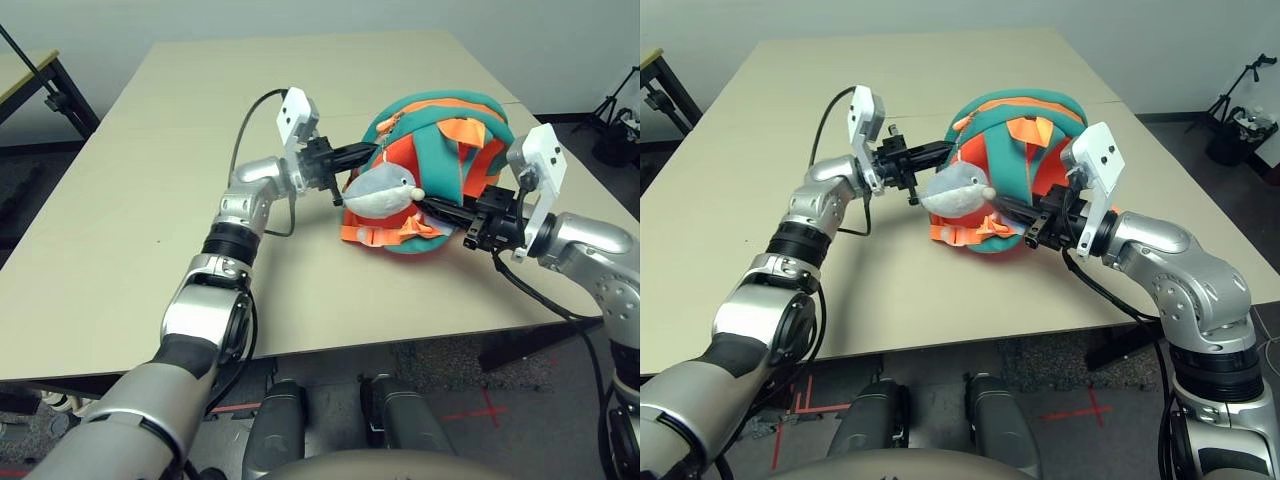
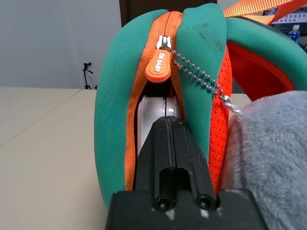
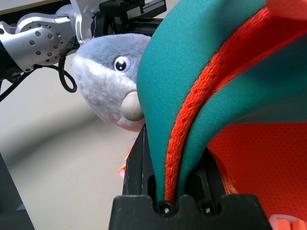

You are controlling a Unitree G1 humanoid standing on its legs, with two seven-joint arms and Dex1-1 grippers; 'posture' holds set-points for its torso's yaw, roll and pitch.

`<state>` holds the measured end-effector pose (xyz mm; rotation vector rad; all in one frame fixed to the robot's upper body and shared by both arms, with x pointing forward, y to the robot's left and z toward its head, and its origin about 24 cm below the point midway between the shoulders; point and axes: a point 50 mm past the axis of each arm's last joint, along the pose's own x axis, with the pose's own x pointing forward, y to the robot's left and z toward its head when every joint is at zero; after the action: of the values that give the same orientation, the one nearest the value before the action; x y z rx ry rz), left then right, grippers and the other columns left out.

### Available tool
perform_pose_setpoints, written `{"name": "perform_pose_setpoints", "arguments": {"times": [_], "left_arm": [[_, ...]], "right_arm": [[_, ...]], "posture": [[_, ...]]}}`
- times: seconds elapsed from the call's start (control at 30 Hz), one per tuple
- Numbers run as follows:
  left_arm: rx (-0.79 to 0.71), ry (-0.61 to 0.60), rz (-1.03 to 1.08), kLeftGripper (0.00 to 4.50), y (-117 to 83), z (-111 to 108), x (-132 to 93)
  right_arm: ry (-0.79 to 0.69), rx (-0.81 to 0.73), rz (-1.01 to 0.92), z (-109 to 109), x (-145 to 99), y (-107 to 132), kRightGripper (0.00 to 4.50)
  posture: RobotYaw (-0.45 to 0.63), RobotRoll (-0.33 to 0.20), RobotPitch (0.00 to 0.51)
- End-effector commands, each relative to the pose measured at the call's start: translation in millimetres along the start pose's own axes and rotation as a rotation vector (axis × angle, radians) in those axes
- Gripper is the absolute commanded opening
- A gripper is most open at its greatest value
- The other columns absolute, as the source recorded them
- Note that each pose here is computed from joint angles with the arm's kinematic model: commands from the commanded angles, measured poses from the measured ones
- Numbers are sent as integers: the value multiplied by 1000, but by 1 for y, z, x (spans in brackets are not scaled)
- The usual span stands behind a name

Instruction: Put the pencil case into the backpack and zip it.

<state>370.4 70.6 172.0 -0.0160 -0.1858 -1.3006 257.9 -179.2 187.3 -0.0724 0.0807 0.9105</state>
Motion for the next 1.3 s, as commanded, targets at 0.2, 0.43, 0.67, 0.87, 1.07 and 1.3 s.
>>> {"name": "perform_pose_setpoints", "arguments": {"times": [0.2,0.43,0.67,0.87,1.07,1.3], "left_arm": [[33,66,6,0,-2,-7,5],[85,83,56,0,17,27,-38],[47,70,13,365,10,58,-62],[-18,120,-141,2416,-19,71,-65],[-8,187,-201,4488,-32,69,-61],[33,233,-184,4500,-28,52,-49]], "right_arm": [[6,-11,18,0,0,5,168],[16,-11,27,-3,3,5,168],[27,-13,47,-5,6,3,168],[38,-20,57,-6,6,1,168],[54,-26,52,-7,3,-1,168],[57,-28,45,-8,2,-2,168]], "posture": [[-21,0,58],[4,0,59],[25,0,54],[34,0,44],[31,0,39],[30,0,40]]}}
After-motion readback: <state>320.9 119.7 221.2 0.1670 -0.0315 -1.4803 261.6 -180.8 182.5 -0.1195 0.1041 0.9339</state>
